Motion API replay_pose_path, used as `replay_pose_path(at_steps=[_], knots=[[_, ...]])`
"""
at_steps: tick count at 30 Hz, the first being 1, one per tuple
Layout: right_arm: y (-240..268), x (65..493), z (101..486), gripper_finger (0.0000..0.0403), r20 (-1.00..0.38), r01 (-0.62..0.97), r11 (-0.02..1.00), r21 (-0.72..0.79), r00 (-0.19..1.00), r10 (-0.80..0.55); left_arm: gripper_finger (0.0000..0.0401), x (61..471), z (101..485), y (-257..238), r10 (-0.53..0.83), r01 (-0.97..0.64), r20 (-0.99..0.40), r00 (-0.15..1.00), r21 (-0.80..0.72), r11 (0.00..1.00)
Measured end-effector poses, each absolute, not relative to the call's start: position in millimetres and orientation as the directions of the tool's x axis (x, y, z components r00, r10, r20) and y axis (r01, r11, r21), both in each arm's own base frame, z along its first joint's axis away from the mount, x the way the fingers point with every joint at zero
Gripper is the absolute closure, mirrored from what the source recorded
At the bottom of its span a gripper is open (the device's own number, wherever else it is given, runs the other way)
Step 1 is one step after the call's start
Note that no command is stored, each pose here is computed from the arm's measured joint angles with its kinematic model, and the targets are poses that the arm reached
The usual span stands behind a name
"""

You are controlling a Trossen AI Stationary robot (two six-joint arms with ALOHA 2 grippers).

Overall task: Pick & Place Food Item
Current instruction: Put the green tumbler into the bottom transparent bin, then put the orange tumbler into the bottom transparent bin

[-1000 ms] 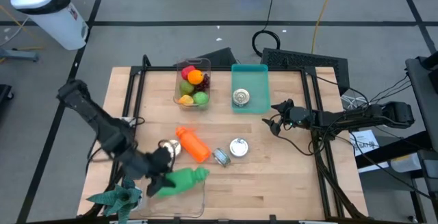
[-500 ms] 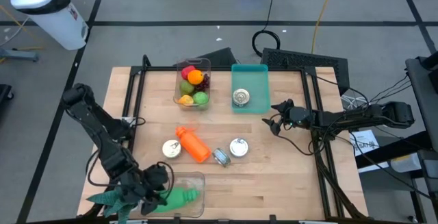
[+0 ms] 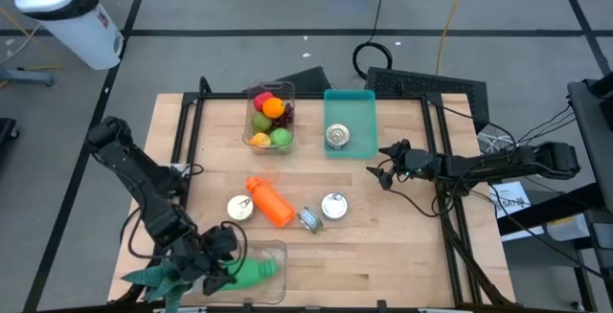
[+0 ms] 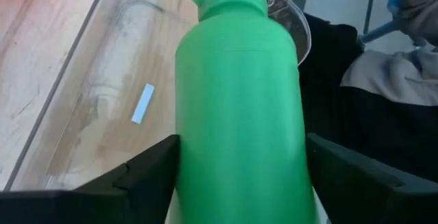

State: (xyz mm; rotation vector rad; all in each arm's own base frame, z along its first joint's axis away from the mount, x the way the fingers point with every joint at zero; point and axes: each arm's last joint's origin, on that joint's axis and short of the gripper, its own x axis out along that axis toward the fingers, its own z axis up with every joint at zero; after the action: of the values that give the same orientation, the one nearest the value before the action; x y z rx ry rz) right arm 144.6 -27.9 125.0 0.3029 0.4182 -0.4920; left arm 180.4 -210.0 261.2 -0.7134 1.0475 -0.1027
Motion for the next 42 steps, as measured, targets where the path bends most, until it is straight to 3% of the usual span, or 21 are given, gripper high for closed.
replay_pose_path(at_steps=[8, 24, 31, 37, 42], knots=[[-28, 145, 125, 0.0009, -0.455, 0.512, 0.840, 0.179, 0.800, -0.391, 0.0071, 180, 261, -210, -0.409, -0.247, -0.756, 0.510, -0.585, 0.773], [-28, 145, 125, 0.0009, -0.455, 0.513, 0.839, 0.182, 0.800, -0.390, 0.0101, 183, 263, -207, -0.421, -0.245, -0.753, 0.505, -0.593, 0.767], [-28, 145, 125, 0.0009, -0.455, 0.512, 0.839, 0.182, 0.800, -0.390, 0.0097, 189, 271, -192, -0.423, -0.204, -0.735, 0.529, -0.594, 0.778], [-28, 145, 125, 0.0009, -0.455, 0.513, 0.839, 0.182, 0.800, -0.390, 0.0102, 195, 268, -164, -0.249, -0.352, -0.806, 0.537, -0.483, 0.802], [-28, 145, 125, 0.0009, -0.456, 0.512, 0.839, 0.182, 0.800, -0.389, 0.0117, 184, 252, -130, -0.024, -0.649, -0.957, 0.288, -0.213, 0.730]])
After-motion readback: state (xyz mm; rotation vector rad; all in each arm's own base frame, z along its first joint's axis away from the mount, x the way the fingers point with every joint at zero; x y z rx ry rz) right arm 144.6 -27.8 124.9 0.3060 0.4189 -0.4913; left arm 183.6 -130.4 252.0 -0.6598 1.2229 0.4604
